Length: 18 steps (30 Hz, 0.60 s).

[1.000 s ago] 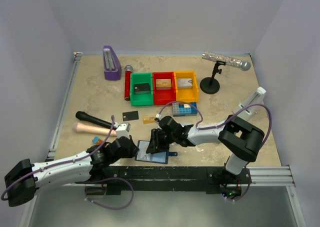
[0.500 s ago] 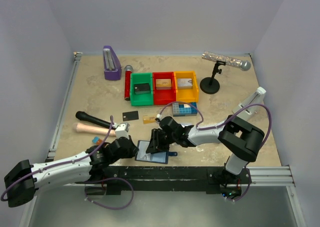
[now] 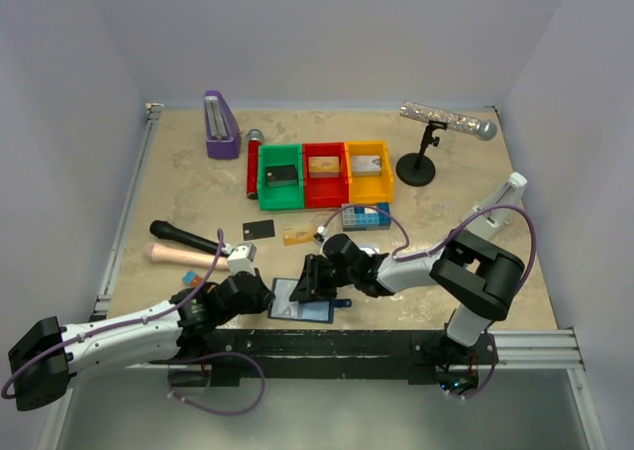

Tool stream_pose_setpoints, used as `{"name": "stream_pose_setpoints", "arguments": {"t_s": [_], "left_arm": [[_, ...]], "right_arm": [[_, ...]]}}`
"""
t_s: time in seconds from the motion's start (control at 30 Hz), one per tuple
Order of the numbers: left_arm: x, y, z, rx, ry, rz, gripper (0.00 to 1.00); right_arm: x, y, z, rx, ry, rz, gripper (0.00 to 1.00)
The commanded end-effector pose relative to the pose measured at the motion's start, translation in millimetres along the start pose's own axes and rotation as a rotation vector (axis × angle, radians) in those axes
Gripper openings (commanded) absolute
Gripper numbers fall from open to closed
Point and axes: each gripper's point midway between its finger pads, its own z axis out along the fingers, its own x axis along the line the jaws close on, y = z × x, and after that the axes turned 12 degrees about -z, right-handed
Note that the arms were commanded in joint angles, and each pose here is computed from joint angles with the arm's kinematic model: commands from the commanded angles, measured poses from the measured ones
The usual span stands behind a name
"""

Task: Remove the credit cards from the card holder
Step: Remove the credit card from the card holder.

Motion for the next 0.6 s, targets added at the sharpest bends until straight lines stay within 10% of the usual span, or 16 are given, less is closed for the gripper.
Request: {"name": "stream_pose_setpoints", "arguments": {"t_s": [0.0,0.57], "left_arm": [[17,-4,1,0.002,0.052,0.002,0.0],[17,-5,2,0.011,0.067,0.008,0.0]], "right_arm": [[4,19,0,-0.089,0.027,-0.001,0.4],[17,20,7,-0.07,0.115,-0.008,0.4]]}}
